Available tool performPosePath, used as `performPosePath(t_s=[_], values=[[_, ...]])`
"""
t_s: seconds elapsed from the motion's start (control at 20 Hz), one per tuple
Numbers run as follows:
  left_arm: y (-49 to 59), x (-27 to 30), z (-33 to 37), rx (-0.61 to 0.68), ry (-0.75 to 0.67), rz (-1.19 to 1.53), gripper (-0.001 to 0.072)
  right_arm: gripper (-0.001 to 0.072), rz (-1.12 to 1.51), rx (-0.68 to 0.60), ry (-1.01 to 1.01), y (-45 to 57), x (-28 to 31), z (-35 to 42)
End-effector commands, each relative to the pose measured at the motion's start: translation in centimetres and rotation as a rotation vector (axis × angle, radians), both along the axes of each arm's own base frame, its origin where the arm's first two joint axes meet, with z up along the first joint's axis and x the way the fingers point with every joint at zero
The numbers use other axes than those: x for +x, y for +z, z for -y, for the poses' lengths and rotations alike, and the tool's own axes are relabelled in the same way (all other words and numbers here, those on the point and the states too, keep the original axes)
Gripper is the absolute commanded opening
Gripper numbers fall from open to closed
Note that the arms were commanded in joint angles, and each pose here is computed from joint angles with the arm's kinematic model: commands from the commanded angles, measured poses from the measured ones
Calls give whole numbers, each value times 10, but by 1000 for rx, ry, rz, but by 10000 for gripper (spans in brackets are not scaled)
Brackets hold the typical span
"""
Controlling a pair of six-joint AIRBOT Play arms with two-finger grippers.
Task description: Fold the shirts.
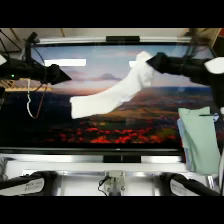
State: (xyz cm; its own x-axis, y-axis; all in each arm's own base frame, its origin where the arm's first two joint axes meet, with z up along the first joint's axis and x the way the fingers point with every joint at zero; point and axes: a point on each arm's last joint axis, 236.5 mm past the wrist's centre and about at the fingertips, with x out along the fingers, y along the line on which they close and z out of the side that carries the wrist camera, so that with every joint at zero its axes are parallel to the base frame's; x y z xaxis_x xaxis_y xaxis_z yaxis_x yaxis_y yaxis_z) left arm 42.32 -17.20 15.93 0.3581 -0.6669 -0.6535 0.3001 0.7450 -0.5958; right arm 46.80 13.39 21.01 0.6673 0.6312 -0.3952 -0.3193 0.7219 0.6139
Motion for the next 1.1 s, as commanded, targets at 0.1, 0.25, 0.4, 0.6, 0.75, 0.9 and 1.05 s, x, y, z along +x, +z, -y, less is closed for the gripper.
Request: performPosePath(t_s=[0.1, 0.25, 0.4, 0.6, 0.75, 0.9, 1.05], values=[[-16, 3, 17, 10, -26, -18, 31, 73, 57, -18, -89, 43, -27, 54], [-12, 10, 2, 7, 12, -5, 31, 73, 35, -20, -12, 26, -21, 17], [-4, 14, -17, 6, 55, 11, 31, 73, -5, -9, 54, -10, -1, -36], [13, 9, -35, 8, 85, 39, 31, 73, -79, -26, 116, -89, 21, -119], [19, -2, -38, 14, 70, 33, 31, 73, -180, -31, 164, -157, 16, -173], [25, -5, -37, 15, 69, 47, 31, 233, -295, -1, 172, -212, 9, -202], [25, -10, -37, 18, 57, 39, 31, 540, -334, 32, 170, -213, 10, -193]])
